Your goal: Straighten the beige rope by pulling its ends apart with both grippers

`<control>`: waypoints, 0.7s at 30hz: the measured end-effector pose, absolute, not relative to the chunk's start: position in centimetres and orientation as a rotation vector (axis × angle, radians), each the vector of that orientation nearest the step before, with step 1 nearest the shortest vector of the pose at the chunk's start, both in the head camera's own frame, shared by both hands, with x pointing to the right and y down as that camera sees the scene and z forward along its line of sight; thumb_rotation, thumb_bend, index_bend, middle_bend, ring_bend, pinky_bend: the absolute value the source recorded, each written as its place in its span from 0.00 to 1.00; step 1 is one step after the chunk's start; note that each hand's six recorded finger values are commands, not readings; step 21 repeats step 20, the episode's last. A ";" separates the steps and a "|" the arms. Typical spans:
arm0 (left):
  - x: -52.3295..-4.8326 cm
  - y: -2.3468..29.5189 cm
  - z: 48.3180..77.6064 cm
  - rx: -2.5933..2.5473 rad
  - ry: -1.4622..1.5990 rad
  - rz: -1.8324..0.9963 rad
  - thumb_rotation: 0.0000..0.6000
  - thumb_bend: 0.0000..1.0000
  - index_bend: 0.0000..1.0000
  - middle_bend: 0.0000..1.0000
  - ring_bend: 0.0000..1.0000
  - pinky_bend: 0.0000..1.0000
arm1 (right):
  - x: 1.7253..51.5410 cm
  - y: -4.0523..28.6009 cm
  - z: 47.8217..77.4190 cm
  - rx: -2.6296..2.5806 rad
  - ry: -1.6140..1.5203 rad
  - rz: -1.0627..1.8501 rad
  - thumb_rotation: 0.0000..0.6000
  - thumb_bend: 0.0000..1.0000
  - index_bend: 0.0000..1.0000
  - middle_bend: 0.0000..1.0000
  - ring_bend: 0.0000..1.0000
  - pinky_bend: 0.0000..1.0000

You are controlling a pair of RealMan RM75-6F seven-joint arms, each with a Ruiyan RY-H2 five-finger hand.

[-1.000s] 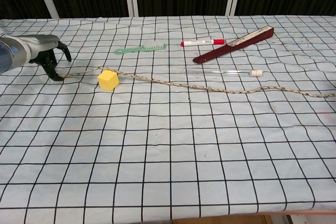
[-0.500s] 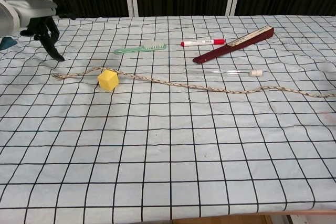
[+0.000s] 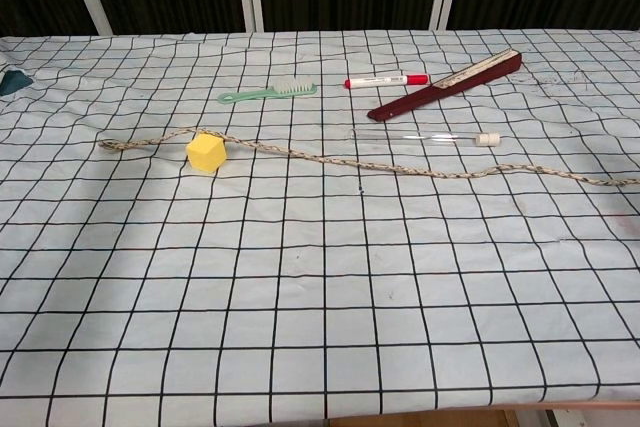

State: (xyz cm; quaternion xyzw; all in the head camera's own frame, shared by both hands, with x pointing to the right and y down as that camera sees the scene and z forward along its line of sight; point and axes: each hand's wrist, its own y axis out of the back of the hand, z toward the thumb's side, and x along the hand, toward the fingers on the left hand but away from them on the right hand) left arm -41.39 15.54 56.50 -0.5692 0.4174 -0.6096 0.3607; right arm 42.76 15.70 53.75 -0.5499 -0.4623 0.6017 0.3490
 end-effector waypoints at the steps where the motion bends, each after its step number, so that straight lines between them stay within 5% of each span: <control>1: -42.5 17.0 56.2 -1.477 1.084 -1.591 1.00 0.07 0.18 0.10 0.00 0.04 | 42.4 16.5 53.6 -1.441 -1.188 1.535 1.00 0.07 0.15 0.13 0.31 0.31; 8: -46.9 24.7 54.2 -1.593 1.174 -1.658 1.00 0.06 0.13 0.02 0.00 0.00 | 41.8 22.1 53.9 -1.546 -1.154 1.457 1.00 0.07 0.15 0.13 0.31 0.30; 21: -48.4 24.8 51.8 -1.517 1.163 -1.549 1.00 0.06 0.13 0.02 0.00 0.00 | 41.7 23.0 54.9 -1.572 -1.126 1.487 1.00 0.07 0.15 0.13 0.31 0.30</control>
